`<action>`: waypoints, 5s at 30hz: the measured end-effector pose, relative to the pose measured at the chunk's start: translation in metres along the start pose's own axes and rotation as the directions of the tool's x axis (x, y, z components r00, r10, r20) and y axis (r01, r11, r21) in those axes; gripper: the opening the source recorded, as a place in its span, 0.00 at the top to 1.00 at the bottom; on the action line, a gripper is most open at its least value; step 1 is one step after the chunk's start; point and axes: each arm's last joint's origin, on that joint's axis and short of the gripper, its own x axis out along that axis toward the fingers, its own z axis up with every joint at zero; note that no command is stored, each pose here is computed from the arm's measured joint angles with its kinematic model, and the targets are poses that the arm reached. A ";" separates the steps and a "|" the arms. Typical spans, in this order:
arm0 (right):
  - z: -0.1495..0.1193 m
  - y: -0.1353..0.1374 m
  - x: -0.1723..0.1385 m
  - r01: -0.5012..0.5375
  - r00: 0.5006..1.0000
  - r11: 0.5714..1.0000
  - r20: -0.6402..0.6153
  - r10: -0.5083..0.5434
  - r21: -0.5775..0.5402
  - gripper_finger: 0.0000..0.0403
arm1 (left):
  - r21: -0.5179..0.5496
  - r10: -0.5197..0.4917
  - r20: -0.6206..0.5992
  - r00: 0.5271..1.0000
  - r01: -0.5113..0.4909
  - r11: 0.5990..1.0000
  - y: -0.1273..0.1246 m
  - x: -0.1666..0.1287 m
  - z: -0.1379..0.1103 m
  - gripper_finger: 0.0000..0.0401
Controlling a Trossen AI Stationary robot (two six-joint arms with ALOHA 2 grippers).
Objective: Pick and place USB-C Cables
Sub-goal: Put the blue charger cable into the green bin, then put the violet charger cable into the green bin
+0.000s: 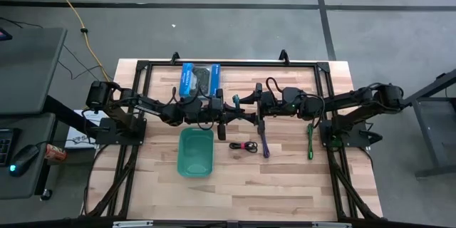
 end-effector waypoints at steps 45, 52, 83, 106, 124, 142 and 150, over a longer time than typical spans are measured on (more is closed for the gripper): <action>0.015 0.006 -0.117 0.148 0.981 0.989 0.128 -0.143 -0.029 0.43 | 0.013 0.103 0.010 0.995 -0.104 0.995 0.016 -0.146 0.040 1.00; 0.014 0.006 -0.116 0.148 0.982 0.989 0.125 -0.144 -0.029 0.43 | 0.006 0.095 0.008 0.995 -0.095 0.995 0.016 -0.146 0.040 1.00; 0.012 0.005 -0.114 0.183 0.977 0.983 0.113 -0.179 -0.029 0.43 | 0.370 -0.036 -0.833 0.552 0.604 0.706 -0.088 -0.115 0.005 1.00; 0.011 0.005 -0.114 0.177 0.979 0.984 0.100 -0.178 0.021 0.43 | 0.411 0.193 -0.909 0.368 0.730 0.545 -0.091 -0.098 -0.054 1.00; 0.010 0.005 -0.113 0.176 0.980 0.984 0.089 -0.177 0.018 0.43 | 0.315 0.245 -0.947 0.206 0.735 0.600 -0.078 -0.090 -0.086 1.00; 0.010 0.005 -0.113 0.176 0.980 0.984 0.088 -0.177 0.017 0.43 | 0.337 0.261 -0.940 0.220 0.722 0.604 -0.078 -0.088 -0.084 0.84; 0.010 0.005 -0.113 0.176 0.980 0.984 0.088 -0.177 0.017 0.43 | 0.365 0.231 -0.931 0.283 0.704 0.609 -0.086 -0.074 -0.068 0.71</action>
